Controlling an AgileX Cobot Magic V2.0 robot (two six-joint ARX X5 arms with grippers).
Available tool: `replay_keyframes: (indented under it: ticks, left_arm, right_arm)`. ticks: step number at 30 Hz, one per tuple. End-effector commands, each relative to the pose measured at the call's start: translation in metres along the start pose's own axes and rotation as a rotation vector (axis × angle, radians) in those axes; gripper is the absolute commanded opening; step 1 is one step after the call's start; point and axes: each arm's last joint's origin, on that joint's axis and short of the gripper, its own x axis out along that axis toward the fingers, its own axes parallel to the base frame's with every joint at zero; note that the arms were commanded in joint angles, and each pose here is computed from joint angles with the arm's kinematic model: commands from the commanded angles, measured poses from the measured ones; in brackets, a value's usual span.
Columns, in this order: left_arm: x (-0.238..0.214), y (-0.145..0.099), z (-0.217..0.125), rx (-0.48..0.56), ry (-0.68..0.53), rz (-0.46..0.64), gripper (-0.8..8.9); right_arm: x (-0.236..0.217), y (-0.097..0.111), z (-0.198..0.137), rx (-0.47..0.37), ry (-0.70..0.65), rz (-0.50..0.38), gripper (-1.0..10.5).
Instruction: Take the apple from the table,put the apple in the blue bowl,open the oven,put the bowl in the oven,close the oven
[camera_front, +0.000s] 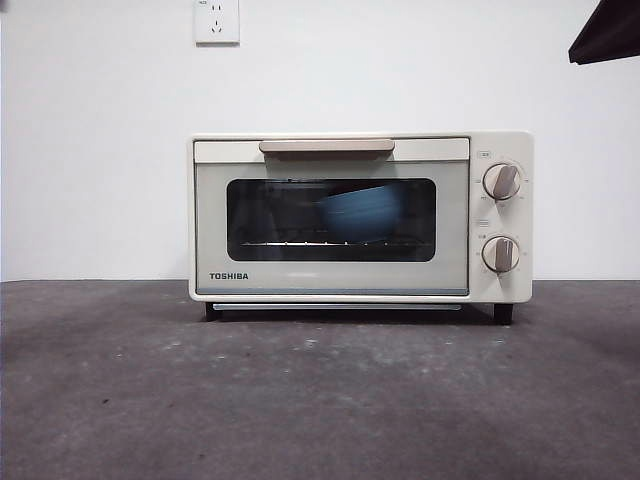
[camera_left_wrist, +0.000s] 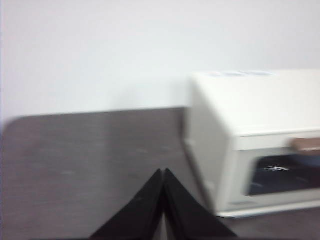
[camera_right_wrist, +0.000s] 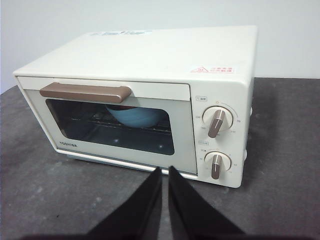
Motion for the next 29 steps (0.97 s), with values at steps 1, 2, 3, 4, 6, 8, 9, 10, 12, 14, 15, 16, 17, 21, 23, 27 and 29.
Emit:
replay_keyframes:
  ticks: [1,2,3,4,6,8,9,10,12,14,15,16,17,21,23,27,29]
  left_arm:
    - [-0.014,0.008,-0.019,0.050,-0.042,0.072,0.07]
    - [-0.019,0.010,-0.027,0.054,-0.052,0.094,0.07]
    - [-0.023,0.011,-0.035,0.054,-0.055,0.110,0.07]
    - [-0.027,0.012,-0.045,0.052,-0.059,0.126,0.07]
    - [-0.033,0.013,-0.064,0.050,-0.054,0.145,0.07]
    - [-0.036,0.012,-0.085,0.048,-0.050,0.152,0.07]
    - [-0.037,0.012,-0.094,0.048,-0.046,0.153,0.07]
    - [-0.037,0.011,-0.106,0.046,-0.038,0.154,0.07]
    - [-0.037,0.011,-0.121,0.041,-0.019,0.155,0.07]
    - [-0.038,0.011,-0.137,0.036,0.005,0.155,0.07]
    - [-0.038,0.010,-0.142,0.035,0.010,0.155,0.07]
    - [-0.038,0.010,-0.148,0.034,0.015,0.155,0.07]
    - [-0.038,0.010,-0.152,0.033,0.017,0.155,0.07]
    - [-0.039,0.009,-0.166,0.033,0.015,0.154,0.07]
    - [-0.041,0.009,-0.171,0.032,0.022,0.154,0.07]
    - [-0.045,0.007,-0.176,0.031,0.031,0.154,0.07]
    - [-0.046,0.007,-0.179,0.025,0.041,0.154,0.07]
  right_arm:
    - [0.000,0.001,0.003,-0.011,-0.015,0.004,0.1]
    - [0.000,0.001,0.003,-0.011,-0.015,0.004,0.1]
    - [0.000,0.001,0.003,-0.011,-0.015,0.004,0.1]
    - [0.000,0.001,0.003,-0.011,-0.015,0.004,0.0]
    - [0.000,0.001,0.003,-0.011,-0.015,0.004,0.1]
    - [0.000,0.001,0.003,-0.011,-0.015,0.004,0.1]
    - [0.000,0.001,0.003,-0.011,-0.015,0.004,0.0]
    - [0.000,0.001,0.003,-0.011,-0.015,0.004,0.1]
    - [0.000,0.001,0.003,-0.011,-0.015,0.004,0.1]
    - [0.000,0.001,0.003,-0.011,-0.015,0.004,0.0]
    - [0.000,0.001,0.003,-0.011,-0.015,0.004,0.0]
    - [0.000,0.001,0.003,-0.011,-0.015,0.004,0.1]
    - [0.000,0.001,0.003,-0.011,-0.015,0.004,0.0]
    - [0.000,0.001,0.003,-0.011,-0.015,0.004,0.1]
    - [0.000,0.001,0.003,-0.011,-0.015,0.004,0.1]
    - [0.000,0.001,0.003,-0.011,-0.015,0.004,0.0]
    - [0.000,0.001,0.003,-0.011,-0.015,0.004,0.1]
